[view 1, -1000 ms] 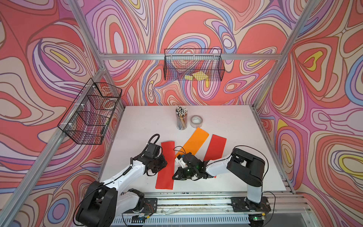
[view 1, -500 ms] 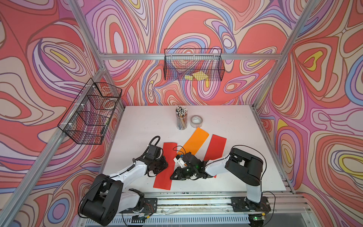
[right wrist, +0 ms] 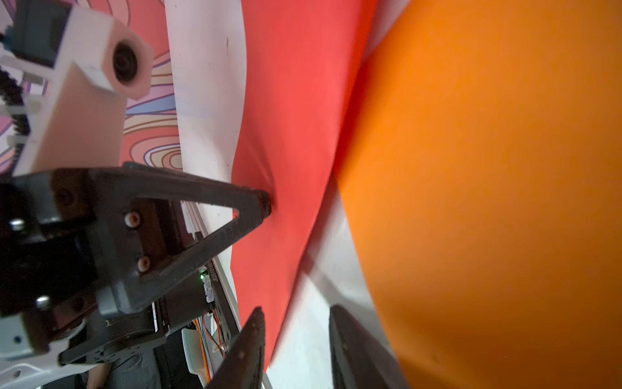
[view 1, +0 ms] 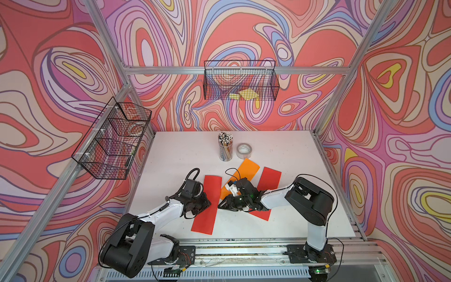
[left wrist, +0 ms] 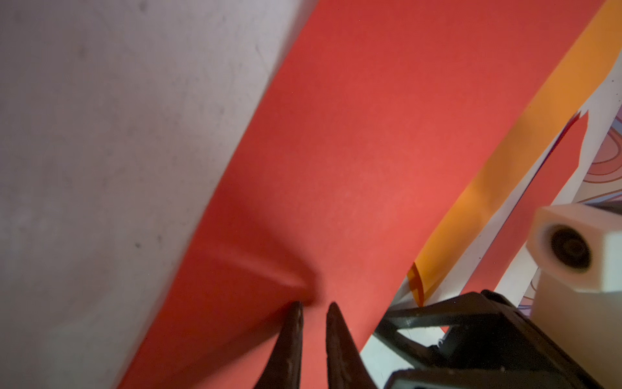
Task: Fold the rectangular paper in half along the long edge
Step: Fold the paper at the center of the board.
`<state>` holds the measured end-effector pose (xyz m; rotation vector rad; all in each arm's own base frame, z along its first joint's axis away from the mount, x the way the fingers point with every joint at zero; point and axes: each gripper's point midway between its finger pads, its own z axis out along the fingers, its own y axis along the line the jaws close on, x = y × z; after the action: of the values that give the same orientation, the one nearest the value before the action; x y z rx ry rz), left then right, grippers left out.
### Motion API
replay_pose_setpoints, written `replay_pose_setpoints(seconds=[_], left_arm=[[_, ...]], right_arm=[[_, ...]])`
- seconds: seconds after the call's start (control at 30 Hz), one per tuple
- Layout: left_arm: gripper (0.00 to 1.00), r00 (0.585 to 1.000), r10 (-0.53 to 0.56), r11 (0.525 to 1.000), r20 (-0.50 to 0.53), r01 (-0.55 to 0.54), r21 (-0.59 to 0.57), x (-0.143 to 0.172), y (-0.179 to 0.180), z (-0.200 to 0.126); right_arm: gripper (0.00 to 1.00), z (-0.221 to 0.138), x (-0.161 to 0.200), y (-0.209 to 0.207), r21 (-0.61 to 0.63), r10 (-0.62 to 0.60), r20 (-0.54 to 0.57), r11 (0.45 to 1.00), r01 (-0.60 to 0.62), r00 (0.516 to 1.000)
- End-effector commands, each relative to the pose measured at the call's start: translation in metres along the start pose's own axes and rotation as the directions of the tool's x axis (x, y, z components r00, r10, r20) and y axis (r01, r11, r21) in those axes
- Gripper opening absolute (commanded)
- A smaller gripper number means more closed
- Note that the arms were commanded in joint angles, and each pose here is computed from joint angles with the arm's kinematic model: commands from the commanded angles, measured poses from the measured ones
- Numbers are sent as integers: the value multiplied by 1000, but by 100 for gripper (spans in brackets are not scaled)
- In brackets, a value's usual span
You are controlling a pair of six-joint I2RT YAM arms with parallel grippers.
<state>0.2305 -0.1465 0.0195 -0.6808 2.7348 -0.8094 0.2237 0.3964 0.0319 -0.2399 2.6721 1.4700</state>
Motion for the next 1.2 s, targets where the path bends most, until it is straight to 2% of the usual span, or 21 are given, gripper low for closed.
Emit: replay_pose_setpoints(seconds=[0.0,0.13,0.33,0.83,0.97,1.13,1.17], left_arm=[[18,1000,-16,999,-6,16,-36,4,11,0],[18,1000,-17,999,-6,16,-33,4,11,0],[17,1000,-19,999,-11,19,-26,5,10,1],[17,1000,-20,1000,-21,19,-21,6,10,4],[17,1000,-18,1000,-22,18,-20,6,10,4],[16,1000,-19,1000,-25,19,-21,7,10,4],[17,1000,-20,1000,-24,19,-22,7,11,4]], right_arm=[[35,5,-10,0,12,-31,-12,999,32,999],[35,7,-21,-5,48,-47,-5,998,47,999],[36,0,-38,-25,60,13,29,998,-15,999],[34,16,-58,-17,45,-29,21,999,28,999],[25,20,-63,-16,45,-35,21,998,34,999],[0,18,-65,-17,56,-39,39,998,37,998],[0,17,-65,-16,57,-41,41,998,39,998]])
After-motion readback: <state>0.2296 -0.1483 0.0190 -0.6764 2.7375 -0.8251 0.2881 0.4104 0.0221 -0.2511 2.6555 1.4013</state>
